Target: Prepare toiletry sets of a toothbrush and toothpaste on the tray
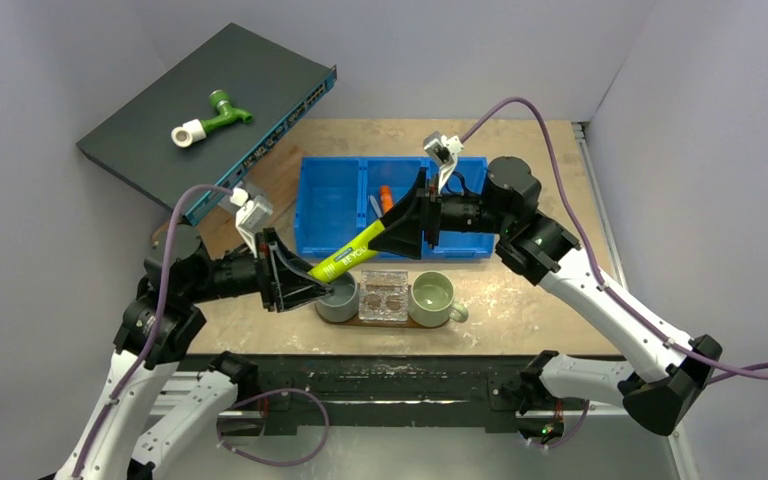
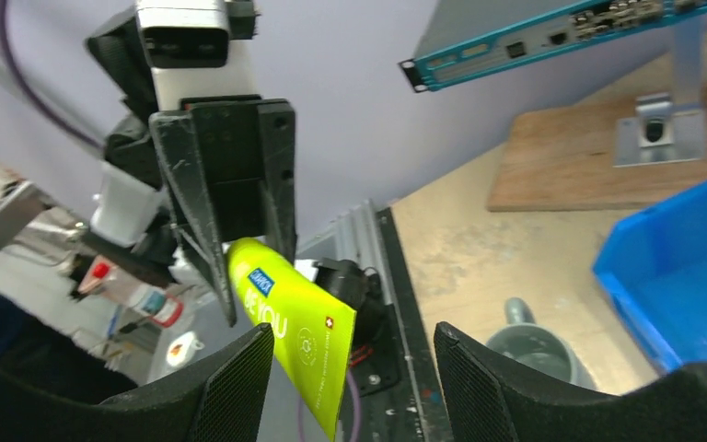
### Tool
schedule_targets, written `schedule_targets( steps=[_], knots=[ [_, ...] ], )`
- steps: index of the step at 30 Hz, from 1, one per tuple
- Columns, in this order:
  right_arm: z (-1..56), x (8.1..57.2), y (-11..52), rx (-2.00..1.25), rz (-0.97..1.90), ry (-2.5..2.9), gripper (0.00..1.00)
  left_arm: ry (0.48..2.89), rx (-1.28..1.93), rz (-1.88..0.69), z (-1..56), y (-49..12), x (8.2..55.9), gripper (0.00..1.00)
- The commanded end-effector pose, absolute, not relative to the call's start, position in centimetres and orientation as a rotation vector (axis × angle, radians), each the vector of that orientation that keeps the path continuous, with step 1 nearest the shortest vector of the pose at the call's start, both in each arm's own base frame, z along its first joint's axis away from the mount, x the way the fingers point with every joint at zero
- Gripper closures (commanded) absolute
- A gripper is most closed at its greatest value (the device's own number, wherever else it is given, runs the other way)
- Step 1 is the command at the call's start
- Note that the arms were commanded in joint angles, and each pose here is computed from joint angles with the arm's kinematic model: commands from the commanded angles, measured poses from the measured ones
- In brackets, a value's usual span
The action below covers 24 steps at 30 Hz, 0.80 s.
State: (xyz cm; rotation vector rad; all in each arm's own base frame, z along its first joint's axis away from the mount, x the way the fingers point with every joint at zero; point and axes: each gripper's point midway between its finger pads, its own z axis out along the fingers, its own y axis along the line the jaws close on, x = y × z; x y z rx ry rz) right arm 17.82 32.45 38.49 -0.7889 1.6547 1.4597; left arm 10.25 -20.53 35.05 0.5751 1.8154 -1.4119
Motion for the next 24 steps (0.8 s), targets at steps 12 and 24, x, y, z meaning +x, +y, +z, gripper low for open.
schedule_targets(
  steps=[12, 24],
  knots=[
    [42.3, 13.0, 32.1, -0.924, 1.749, 1.47, 0.51, 1.638, 0.732, -1.482, 37.0, -21.2, 9.1, 1.0],
    [41.8, 13.0, 32.2, -0.92, 1.767, 1.503, 0.78, 1.643, 0.734, -1.457, 36.2, -21.3, 9.6, 1.0]
  ],
)
